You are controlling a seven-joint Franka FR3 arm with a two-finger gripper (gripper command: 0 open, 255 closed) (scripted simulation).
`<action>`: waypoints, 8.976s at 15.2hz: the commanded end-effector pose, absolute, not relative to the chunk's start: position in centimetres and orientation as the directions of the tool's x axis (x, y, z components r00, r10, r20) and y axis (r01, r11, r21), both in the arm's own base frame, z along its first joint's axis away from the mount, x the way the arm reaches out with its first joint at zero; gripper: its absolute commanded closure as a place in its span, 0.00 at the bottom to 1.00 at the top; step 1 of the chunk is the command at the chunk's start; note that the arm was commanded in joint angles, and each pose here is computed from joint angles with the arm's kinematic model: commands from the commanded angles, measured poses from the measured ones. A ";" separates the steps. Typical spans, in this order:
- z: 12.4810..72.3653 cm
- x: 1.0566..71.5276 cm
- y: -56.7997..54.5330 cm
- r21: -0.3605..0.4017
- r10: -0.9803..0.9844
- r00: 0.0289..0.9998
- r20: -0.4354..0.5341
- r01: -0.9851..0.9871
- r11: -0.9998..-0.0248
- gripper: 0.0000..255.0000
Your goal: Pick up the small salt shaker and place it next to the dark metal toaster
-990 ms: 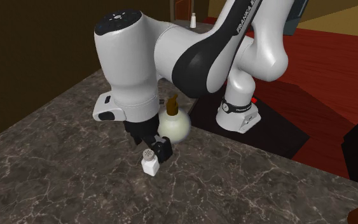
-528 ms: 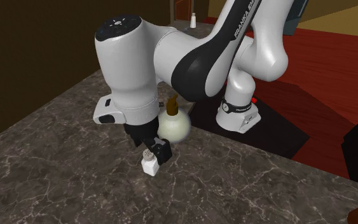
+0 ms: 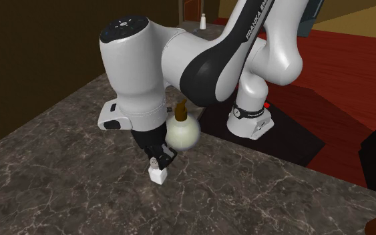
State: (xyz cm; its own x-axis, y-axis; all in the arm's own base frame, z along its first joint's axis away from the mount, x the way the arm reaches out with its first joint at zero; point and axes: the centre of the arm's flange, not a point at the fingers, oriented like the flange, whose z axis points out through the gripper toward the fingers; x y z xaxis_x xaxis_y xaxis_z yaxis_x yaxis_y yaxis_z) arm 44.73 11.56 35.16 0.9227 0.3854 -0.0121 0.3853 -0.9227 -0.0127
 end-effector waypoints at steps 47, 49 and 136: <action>58.4 44.7 11.6 -0.013 0.386 0.923 -0.012 0.385 -0.923 1.00; 59.4 44.7 11.6 -0.013 0.386 0.923 -0.012 0.385 -0.923 1.00; 37.9 14.4 -19.9 -0.013 0.386 0.923 -0.012 0.385 -0.923 1.00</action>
State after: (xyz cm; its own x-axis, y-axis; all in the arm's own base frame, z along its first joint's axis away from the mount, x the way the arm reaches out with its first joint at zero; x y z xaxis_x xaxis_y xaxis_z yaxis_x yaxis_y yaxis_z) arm 14.29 -19.85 38.51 0.9226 0.3855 -0.0127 0.3853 -0.9227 -0.0132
